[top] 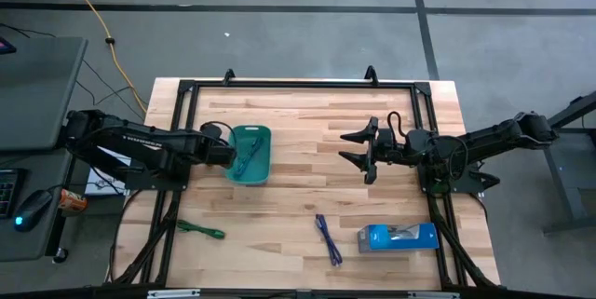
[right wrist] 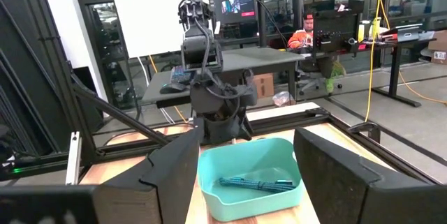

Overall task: Pick and place USB-C Cables
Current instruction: Adjust the blue bin

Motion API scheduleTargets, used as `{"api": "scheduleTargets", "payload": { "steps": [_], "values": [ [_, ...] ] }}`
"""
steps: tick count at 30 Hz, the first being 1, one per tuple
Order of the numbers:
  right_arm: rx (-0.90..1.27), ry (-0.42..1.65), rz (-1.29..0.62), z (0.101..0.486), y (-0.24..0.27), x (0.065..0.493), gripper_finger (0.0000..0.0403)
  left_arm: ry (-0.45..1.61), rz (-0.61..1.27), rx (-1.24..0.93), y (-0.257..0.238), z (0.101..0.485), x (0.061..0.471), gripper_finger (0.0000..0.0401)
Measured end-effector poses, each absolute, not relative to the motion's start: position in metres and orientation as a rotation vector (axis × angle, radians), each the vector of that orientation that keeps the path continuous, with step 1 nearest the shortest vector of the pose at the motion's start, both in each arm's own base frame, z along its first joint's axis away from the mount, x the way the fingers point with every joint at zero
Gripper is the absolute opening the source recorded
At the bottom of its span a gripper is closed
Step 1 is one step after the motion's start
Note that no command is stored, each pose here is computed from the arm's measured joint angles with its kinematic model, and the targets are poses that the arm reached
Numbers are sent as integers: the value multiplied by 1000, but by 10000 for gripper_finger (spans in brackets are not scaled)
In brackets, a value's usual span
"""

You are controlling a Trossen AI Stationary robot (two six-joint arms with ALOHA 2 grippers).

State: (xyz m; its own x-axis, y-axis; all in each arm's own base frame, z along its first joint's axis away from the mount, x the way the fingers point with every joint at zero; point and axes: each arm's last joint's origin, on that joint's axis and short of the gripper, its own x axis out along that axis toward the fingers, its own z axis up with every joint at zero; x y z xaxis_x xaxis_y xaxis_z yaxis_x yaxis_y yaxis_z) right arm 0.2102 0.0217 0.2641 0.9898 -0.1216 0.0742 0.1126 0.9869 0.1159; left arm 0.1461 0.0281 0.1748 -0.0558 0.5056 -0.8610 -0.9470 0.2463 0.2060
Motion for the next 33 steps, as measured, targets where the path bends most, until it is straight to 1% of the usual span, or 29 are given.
{"api": "scheduleTargets", "payload": {
  "steps": [4, 13, 19, 33],
  "values": [
    [112, -81, -118, 264, 22, 210, 227, 1049, 1312, -574, 31, 170, 143, 97],
    [105, -81, -119, 264, 22, 210, 227, 1080, 1330, -670, 29, 146, 131, 97],
    [104, -81, -119, 264, 22, 210, 227, 1026, 1336, -687, 31, 145, 134, 97],
    [104, -81, -119, 264, 22, 210, 227, 1003, 1349, -659, 32, 146, 134, 97]
  ]
}}
